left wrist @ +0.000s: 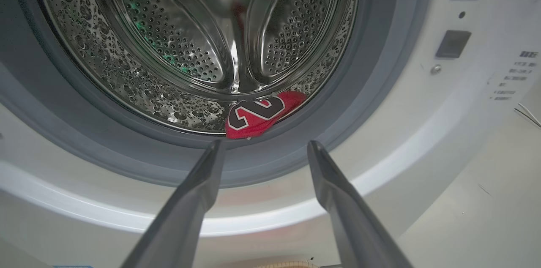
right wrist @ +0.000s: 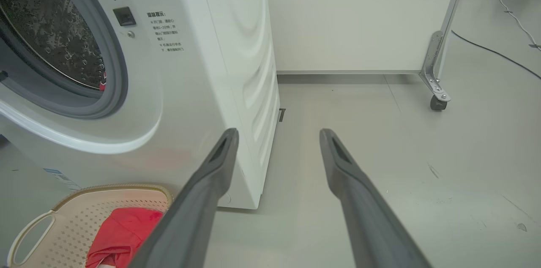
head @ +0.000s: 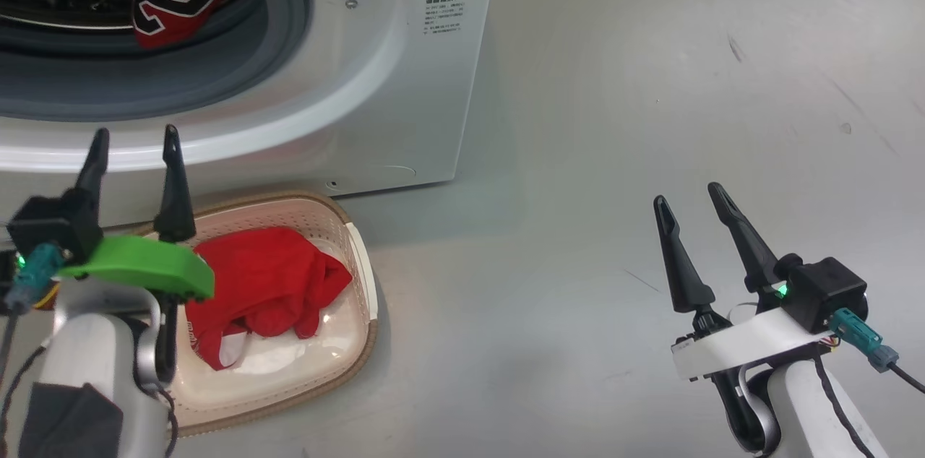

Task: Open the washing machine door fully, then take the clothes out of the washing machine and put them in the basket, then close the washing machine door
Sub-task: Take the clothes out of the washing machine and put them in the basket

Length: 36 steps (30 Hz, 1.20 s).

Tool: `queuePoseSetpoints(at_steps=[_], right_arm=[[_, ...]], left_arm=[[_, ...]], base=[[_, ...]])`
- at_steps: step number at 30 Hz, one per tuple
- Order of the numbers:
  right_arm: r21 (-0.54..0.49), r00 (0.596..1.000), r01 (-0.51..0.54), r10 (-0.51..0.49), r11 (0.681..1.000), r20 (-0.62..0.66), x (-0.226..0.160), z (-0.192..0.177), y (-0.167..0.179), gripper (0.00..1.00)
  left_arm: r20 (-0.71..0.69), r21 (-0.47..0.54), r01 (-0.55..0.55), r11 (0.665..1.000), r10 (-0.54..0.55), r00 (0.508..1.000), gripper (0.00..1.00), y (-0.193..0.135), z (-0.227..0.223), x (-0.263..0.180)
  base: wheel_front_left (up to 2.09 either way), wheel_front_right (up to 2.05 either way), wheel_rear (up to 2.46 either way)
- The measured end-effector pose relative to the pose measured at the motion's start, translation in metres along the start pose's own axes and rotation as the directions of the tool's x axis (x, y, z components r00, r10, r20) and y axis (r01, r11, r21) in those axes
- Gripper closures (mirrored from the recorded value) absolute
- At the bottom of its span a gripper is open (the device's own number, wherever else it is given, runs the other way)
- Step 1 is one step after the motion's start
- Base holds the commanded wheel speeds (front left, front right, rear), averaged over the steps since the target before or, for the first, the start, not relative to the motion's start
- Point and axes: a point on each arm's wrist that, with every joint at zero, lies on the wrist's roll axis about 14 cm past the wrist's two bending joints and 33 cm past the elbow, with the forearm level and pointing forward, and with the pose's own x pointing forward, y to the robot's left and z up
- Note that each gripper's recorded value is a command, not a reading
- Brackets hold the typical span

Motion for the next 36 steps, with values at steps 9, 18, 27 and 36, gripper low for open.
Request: queuePoseSetpoints(at_steps=[9, 18, 27, 36], right_arm=[[0.004, 0.998, 0.054, -0.054, 0.999, -0.023, 0.013, -0.009, -0.017, 0.0], [-0.007, 0.991, 0.128, -0.129, 0.992, -0.045, 0.009, -0.014, -0.04, 0.0], [-0.012, 0.982, 0.178, -0.178, 0.984, -0.06, 0.005, -0.017, -0.053, 0.0], [-0.025, 0.973, 0.217, -0.218, 0.976, -0.068, -0.002, -0.018, -0.065, 0.0]], left_arm=[[-0.058, 0.003, 0.022, 1.0, -0.022, 0.998, 0.0, 0.002, -0.004, 0.067], [-0.181, 0.024, 0.014, 1.0, -0.009, 0.983, 0.0, 0.007, -0.027, 0.119], [-0.311, 0.055, 0.013, 0.998, 0.005, 0.95, 0.0, 0.005, -0.062, 0.144], [-0.353, 0.069, 0.002, 0.998, 0.023, 0.935, 0.0, 0.0, -0.07, 0.162]], base=[[0.0, 0.0, 0.0], [0.0, 0.0, 0.0], [0.0, 0.0, 0.0], [0.0, 0.0, 0.0]])
